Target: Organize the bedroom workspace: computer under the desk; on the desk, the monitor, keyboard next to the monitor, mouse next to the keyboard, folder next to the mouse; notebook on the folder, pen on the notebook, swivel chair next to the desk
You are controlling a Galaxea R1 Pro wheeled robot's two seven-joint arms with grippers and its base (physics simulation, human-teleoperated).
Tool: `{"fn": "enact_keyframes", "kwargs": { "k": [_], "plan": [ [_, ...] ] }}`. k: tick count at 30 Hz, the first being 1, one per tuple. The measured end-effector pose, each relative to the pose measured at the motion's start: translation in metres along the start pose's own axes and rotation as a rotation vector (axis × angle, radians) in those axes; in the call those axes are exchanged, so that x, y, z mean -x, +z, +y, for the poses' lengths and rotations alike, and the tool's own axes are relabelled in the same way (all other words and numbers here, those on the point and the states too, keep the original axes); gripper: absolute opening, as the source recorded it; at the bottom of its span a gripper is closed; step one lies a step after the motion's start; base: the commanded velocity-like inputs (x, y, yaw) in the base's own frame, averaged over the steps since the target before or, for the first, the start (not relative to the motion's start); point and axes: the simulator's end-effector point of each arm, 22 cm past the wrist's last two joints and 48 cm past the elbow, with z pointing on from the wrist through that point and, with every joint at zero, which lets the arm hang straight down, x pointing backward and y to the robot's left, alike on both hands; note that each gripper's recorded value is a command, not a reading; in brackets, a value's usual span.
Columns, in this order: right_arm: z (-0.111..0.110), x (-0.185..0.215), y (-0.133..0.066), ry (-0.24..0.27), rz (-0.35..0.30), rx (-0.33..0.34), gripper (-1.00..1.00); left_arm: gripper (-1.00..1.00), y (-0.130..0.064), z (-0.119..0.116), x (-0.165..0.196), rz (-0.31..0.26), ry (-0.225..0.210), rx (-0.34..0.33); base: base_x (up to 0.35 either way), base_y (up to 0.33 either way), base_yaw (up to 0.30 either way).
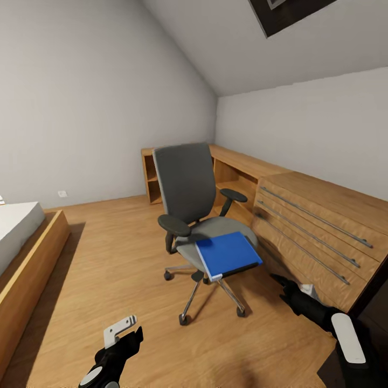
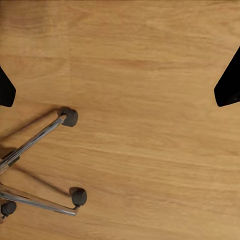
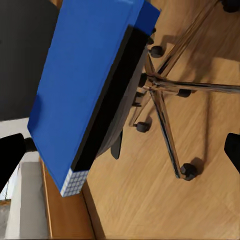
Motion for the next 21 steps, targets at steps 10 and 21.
{"fn": "enact_keyframes", "kwargs": {
  "k": [10, 21],
  "plan": [
    [-0.001, 0.025, -0.024, 0.099, 0.015, 0.132, 1.0, 1.0, 0.011, 0.006, -0.019, 0.0, 0.0, 0.0, 0.0, 0.0, 0.0],
    [-0.019, 0.016, -0.026, 0.143, 0.043, 0.175, 1.0, 1.0, 0.023, 0.013, -0.04, 0.0, 0.001, -0.001, 0.0, 0.0, 0.0]
  ]
}}
